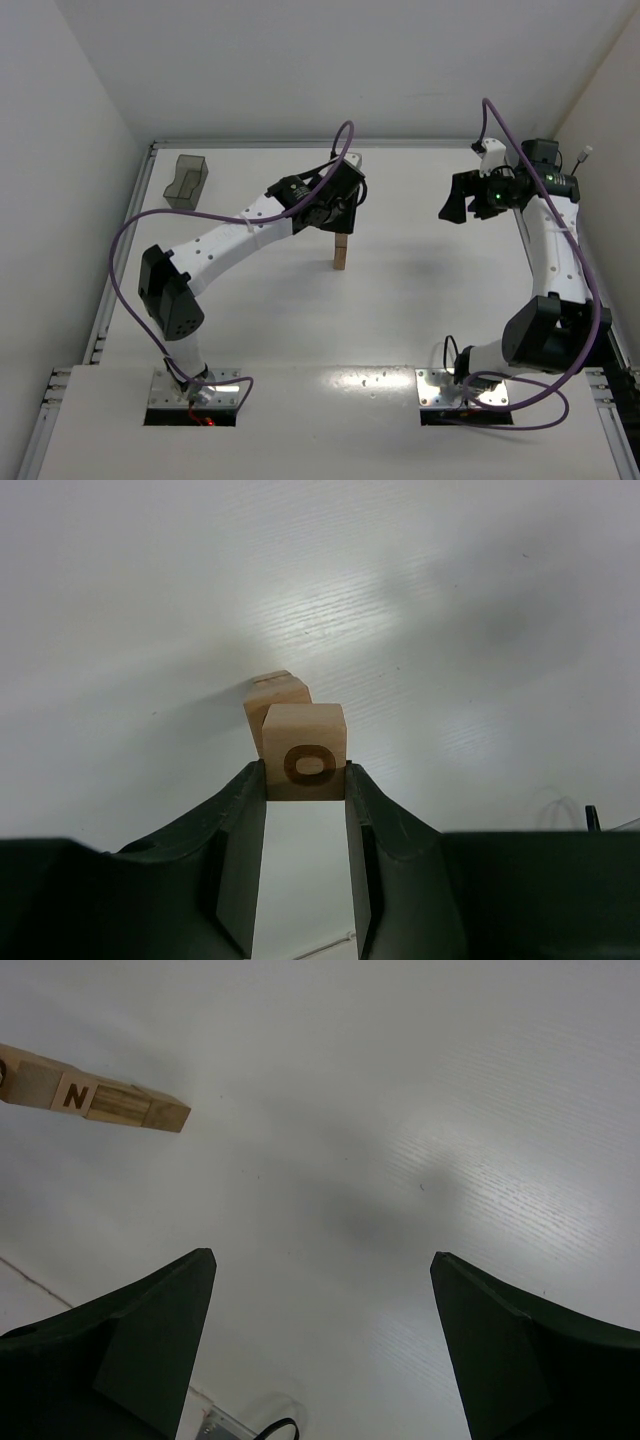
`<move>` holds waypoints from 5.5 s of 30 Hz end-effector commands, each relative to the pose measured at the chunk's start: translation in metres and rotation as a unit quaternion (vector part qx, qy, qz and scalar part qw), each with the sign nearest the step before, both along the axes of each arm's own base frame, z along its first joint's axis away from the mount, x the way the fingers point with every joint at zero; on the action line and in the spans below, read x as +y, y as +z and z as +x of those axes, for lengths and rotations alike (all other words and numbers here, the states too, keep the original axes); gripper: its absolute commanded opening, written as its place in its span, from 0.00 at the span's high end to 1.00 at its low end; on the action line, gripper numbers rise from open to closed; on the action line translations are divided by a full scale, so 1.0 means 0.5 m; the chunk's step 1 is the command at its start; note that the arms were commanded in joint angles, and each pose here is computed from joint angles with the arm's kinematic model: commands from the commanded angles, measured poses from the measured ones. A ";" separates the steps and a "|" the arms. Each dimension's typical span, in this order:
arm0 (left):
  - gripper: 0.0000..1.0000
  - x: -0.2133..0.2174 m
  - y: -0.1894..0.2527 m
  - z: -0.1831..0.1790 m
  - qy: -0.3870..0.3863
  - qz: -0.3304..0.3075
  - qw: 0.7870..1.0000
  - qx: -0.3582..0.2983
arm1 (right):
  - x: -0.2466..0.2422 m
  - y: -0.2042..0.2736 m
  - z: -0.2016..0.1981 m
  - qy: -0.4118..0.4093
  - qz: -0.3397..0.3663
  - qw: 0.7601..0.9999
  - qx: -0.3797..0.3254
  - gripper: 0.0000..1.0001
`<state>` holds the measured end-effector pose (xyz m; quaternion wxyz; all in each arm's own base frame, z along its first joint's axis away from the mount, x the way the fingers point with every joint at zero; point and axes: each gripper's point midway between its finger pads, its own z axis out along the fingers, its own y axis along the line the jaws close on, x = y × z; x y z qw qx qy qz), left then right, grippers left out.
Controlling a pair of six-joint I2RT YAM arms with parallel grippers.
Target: Build the wood block tower
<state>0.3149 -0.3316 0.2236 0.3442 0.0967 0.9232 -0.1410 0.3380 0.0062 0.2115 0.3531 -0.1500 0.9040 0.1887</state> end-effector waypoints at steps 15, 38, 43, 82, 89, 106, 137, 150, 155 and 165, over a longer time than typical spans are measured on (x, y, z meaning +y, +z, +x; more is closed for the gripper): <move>1.00 -0.013 0.013 0.009 0.010 -0.009 1.000 -0.013 | 0.009 0.022 0.015 0.012 0.008 1.000 -0.019 0.14; 1.00 -0.004 0.023 0.015 0.020 -0.006 0.999 -0.024 | 0.013 0.019 0.021 0.021 0.014 1.000 -0.018 0.14; 1.00 -0.003 0.032 0.014 0.020 -0.010 0.999 -0.027 | 0.013 0.019 0.021 0.021 0.014 1.000 -0.018 0.14; 1.00 0.011 0.014 0.007 0.020 0.003 0.999 -0.025 | 0.013 0.018 0.023 0.021 0.015 1.000 -0.014 0.14; 1.00 0.013 0.022 0.006 0.020 0.000 0.999 -0.028 | 0.019 0.012 0.024 0.025 0.016 1.000 -0.009 0.14; 0.96 0.016 0.030 -0.001 0.014 -0.003 0.999 -0.030 | 0.027 0.017 0.027 0.035 0.009 0.999 -0.015 0.14; 0.31 0.016 0.081 0.010 0.000 -0.019 0.997 -0.071 | 0.032 0.008 0.025 0.037 0.007 0.999 -0.005 0.14; 0.40 -0.006 0.039 0.026 -0.010 0.002 0.998 -0.057 | 0.036 0.006 0.025 0.043 0.001 0.999 -0.006 0.14; 0.40 -0.013 0.032 0.028 -0.017 0.007 0.998 -0.053 | 0.036 0.006 0.025 0.043 0.001 0.999 -0.006 0.14; 0.41 -0.006 0.004 0.052 -0.007 0.018 0.999 -0.038 | 0.036 0.006 0.025 0.043 0.001 0.999 -0.006 0.14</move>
